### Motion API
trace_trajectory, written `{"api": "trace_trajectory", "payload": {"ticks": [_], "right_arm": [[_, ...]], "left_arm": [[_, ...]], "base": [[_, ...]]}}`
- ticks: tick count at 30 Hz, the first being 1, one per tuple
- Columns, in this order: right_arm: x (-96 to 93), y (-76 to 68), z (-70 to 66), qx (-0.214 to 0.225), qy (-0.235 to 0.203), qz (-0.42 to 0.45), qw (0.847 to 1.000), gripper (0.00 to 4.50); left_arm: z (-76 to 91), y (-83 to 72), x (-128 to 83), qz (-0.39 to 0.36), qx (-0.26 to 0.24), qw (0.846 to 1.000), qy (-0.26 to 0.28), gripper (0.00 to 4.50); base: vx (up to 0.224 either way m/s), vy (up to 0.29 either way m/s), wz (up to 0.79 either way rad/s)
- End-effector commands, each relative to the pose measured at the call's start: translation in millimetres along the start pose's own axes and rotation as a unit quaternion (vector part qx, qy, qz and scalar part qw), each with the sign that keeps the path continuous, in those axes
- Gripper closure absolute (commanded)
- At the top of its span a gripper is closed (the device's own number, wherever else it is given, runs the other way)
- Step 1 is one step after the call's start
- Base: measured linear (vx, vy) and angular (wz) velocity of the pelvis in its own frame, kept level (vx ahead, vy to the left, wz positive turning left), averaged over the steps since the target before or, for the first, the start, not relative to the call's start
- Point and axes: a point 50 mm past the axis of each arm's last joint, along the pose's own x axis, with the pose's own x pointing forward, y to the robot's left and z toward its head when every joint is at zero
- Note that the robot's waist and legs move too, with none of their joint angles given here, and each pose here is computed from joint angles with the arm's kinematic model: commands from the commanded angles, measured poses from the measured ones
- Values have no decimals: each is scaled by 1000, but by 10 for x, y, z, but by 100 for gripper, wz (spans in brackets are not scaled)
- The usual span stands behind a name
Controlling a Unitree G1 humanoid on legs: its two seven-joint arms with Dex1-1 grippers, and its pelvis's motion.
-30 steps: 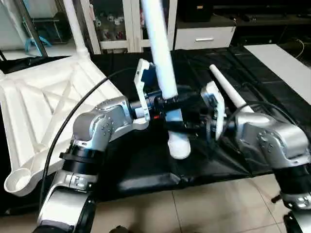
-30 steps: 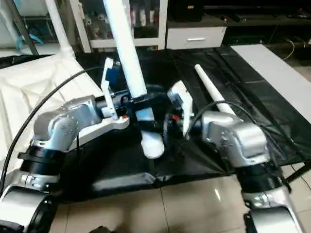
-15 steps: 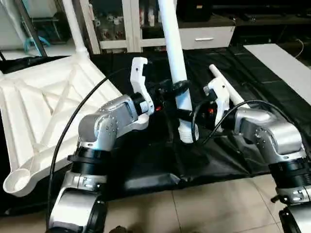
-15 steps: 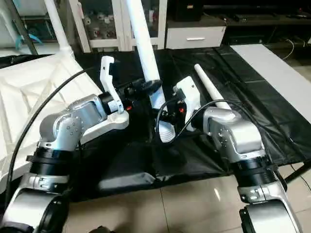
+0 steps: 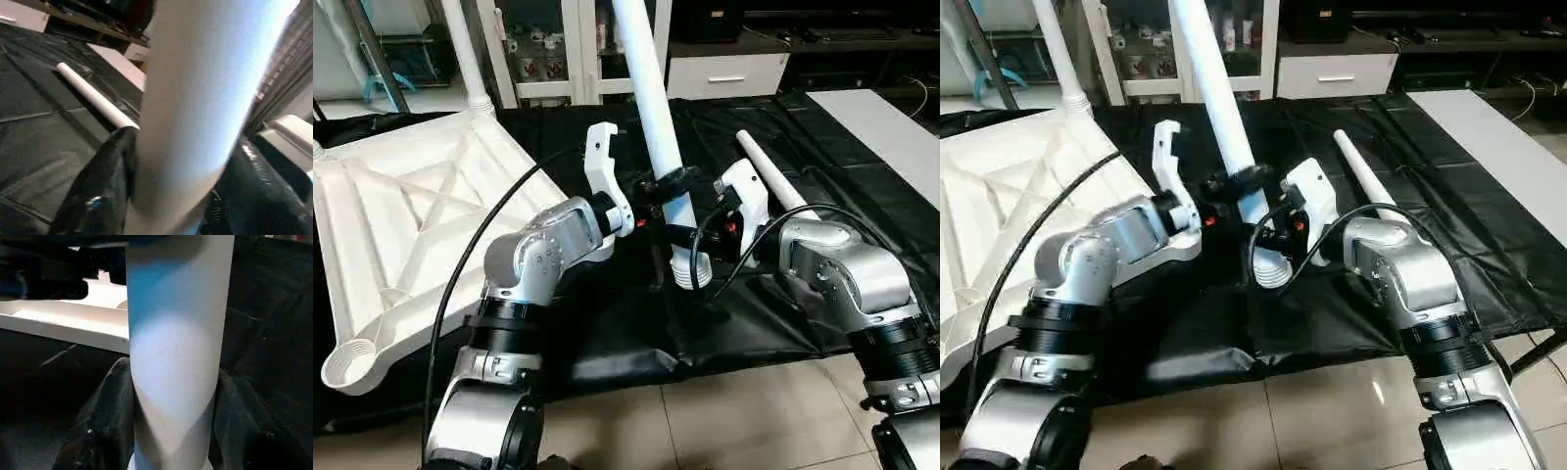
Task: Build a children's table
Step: Pick table leg
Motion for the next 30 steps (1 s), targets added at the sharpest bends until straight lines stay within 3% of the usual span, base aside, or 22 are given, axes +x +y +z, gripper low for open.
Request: {"api": "trace_trajectory", "payload": {"ticks": [1, 6, 12, 14, 17, 19, 24, 25, 26, 27, 30], "right_arm": [[10, -1, 105, -21, -12, 4, 1000, 266], [20, 16, 92, -24, -9, 9, 1000, 266], [34, 2, 109, -27, -13, 2, 1000, 266], [34, 0, 130, -25, -21, 1, 999, 210], [7, 23, 231, 12, -65, 28, 997, 187], [-64, 59, 283, 22, -80, 59, 995, 174], [-368, 132, 283, 35, -72, 144, 986, 126], [-487, 118, 267, 38, -62, 157, 985, 115], [-487, 118, 267, 38, -62, 157, 985, 111], [-603, 45, 250, 41, -50, 144, 988, 106], [-634, -66, 255, 50, -47, 101, 993, 72]], "left_arm": [[92, -3, 17, 7, 2, 1000, -11, 220], [122, 30, 0, 15, -2, 1000, -24, 252], [152, 25, -12, 11, -10, 999, -35, 259], [160, 27, -19, 10, -11, 999, -36, 259], [209, 46, -48, 9, -7, 999, -43, 260], [255, 68, -79, 6, -1, 999, -45, 261], [333, 71, -145, -12, 15, 999, -39, 263], [348, 57, -178, -28, 20, 999, -32, 263], [348, 57, -178, -28, 20, 999, -32, 264], [351, 31, -218, -52, 25, 998, -23, 264], [331, -14, -244, -83, 24, 996, -12, 264]], "base": [[0, 0, 0], [0, 0, 0], [0, 0, 0], [0, 0, 0], [0, 0, 0], [0, 0, 0], [0, 0, 0], [0, 0, 0], [0, 0, 0], [0, 0, 0], [0, 0, 0]]}}
